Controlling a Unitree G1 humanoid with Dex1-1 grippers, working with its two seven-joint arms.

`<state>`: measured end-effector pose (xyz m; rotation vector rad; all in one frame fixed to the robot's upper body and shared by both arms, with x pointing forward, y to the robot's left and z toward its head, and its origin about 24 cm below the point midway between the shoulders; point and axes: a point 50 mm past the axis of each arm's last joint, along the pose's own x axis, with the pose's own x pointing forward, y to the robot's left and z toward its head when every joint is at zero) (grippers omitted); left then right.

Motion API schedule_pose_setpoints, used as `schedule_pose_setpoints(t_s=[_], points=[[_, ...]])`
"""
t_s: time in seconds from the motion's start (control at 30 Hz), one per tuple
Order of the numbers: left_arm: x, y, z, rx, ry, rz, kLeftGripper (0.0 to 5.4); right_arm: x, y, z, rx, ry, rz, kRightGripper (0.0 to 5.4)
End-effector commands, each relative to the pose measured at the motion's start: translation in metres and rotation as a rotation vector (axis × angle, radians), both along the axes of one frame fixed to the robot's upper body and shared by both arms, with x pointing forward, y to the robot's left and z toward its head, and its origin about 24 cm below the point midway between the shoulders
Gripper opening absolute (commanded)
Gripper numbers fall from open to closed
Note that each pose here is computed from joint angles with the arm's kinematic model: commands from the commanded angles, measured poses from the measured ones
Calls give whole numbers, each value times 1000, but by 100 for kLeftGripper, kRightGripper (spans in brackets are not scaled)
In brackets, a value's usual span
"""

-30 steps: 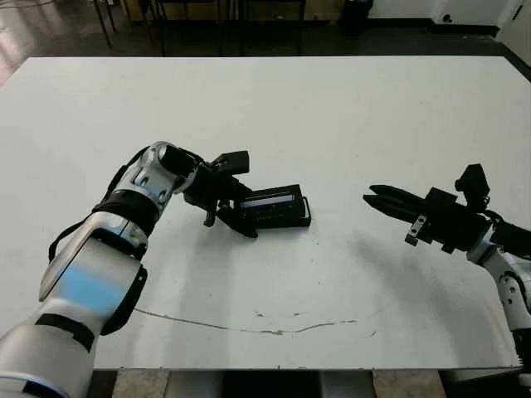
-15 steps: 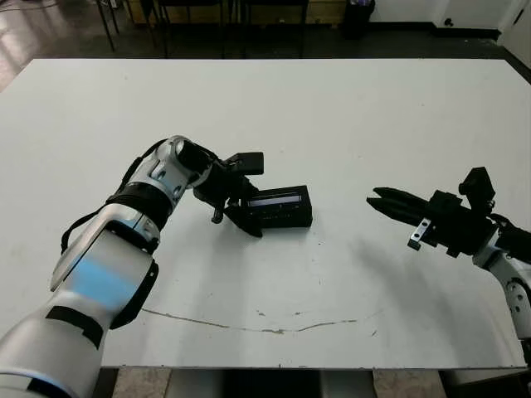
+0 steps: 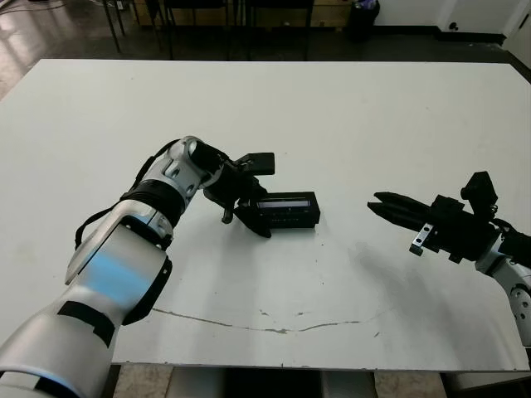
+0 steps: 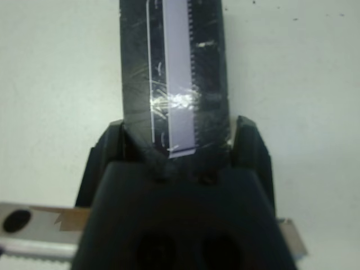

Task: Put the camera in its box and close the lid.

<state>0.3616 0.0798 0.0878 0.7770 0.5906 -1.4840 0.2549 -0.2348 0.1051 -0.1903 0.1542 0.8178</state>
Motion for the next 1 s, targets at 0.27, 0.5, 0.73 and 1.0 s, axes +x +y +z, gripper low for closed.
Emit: schedule_pose_setpoints(t_s=[0.27, 0.5, 0.73, 1.0], points=[[-15, -13, -31, 163, 26, -65, 196, -2, -6, -5, 12, 51, -13, 0], [-16, 14, -37, 209, 61, -55, 351, 1, -3, -4, -16, 23, -13, 0], [-18, 35, -38, 215, 54, -61, 500, 4, -3, -6, 22, 37, -8, 0], [-23, 68, -37, 170, 35, -44, 539, 8, -1, -6, 33, 31, -4, 0]])
